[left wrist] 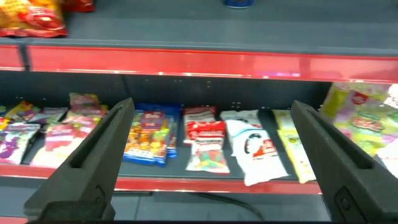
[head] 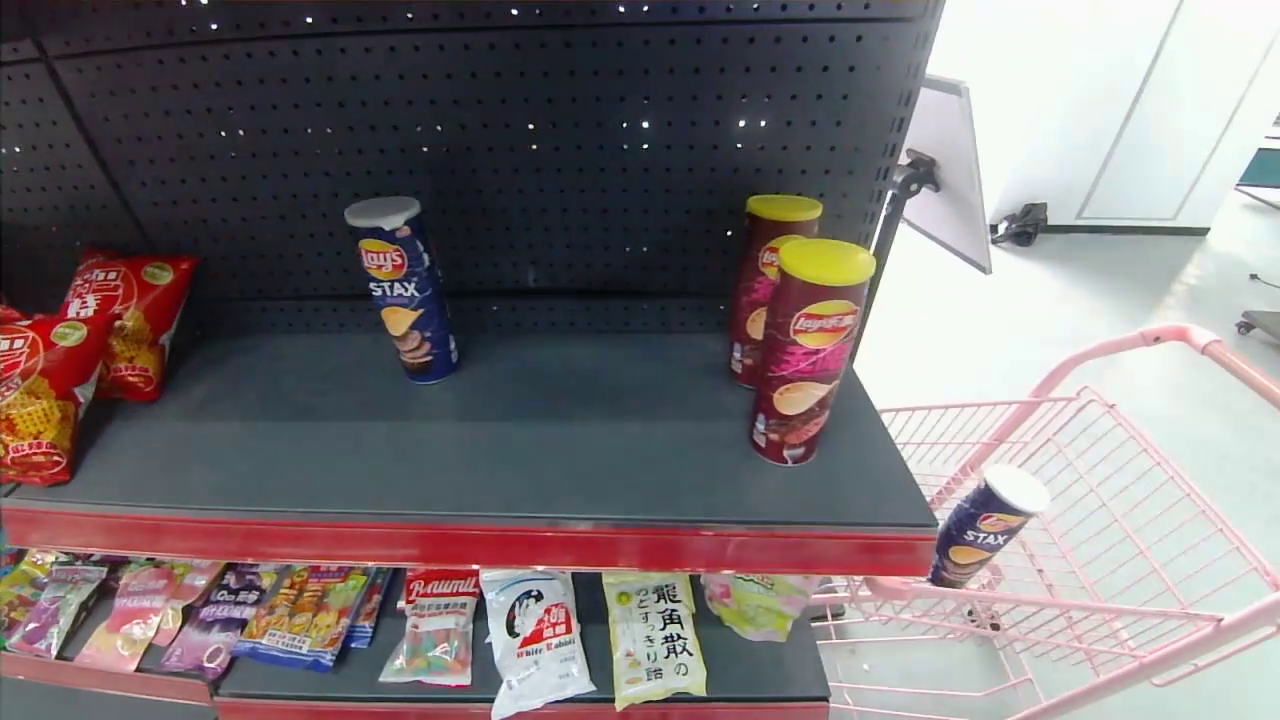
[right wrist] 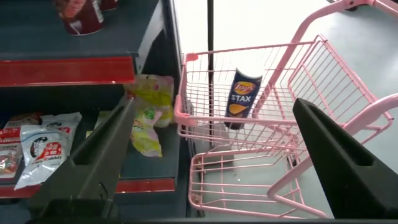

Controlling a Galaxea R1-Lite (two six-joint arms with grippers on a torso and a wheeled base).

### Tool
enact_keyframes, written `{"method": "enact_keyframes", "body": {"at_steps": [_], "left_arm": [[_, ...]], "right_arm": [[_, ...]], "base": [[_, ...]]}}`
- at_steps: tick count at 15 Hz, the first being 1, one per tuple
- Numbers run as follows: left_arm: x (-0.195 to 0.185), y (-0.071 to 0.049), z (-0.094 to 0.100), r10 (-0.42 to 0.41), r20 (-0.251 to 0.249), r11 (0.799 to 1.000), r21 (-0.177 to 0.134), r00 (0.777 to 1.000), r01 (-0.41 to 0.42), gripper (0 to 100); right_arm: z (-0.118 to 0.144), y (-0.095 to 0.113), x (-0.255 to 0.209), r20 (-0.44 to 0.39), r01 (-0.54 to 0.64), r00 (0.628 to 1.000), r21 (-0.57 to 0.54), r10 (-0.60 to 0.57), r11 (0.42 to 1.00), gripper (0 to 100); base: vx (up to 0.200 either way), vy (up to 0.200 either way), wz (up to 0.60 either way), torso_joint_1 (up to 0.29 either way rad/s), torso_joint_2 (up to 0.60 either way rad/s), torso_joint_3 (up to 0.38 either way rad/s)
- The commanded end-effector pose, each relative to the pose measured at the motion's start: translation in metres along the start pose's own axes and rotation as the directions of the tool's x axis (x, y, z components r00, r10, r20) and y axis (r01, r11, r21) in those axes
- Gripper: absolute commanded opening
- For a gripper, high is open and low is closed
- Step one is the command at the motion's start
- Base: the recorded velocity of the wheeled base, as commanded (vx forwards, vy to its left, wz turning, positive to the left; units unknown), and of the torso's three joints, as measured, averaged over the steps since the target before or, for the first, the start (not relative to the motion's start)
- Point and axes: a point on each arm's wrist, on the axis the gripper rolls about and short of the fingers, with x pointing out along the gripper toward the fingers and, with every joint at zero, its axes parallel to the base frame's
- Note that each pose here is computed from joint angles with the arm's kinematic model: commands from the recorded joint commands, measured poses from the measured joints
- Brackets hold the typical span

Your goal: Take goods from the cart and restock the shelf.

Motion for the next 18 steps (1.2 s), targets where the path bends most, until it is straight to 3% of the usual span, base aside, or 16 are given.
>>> {"method": "enact_keyframes", "body": {"at_steps": [1,10,18], "left_arm": [[0.0000,0.0000,0.0001,0.000,0.000,1.000,-0.001,1.000,0.000,100],[0.0000,0.0000,0.0001,0.000,0.000,1.000,-0.001,1.000,0.000,100],[0.0000,0.0000,0.0001,0.000,0.000,1.000,-0.002,1.000,0.000,100]], "right_arm": [[0.0000,0.0000,0.0001,-0.001,0.001,1.000,0.000,-0.001,1.000,100],[0.0000,0.0000,0.0001,-0.001,0.001,1.000,0.000,-0.001,1.000,100],[0.0000,0.0000,0.0001,-0.001,-0.001,1.000,0.000,0.001,1.000,100]], "base": [[0.000,-0.200,0.00,0.002,0.00,0.012],[0.000,-0.200,0.00,0.003,0.00,0.001],[0.000,0.000,0.00,0.000,0.00,0.000]]}}
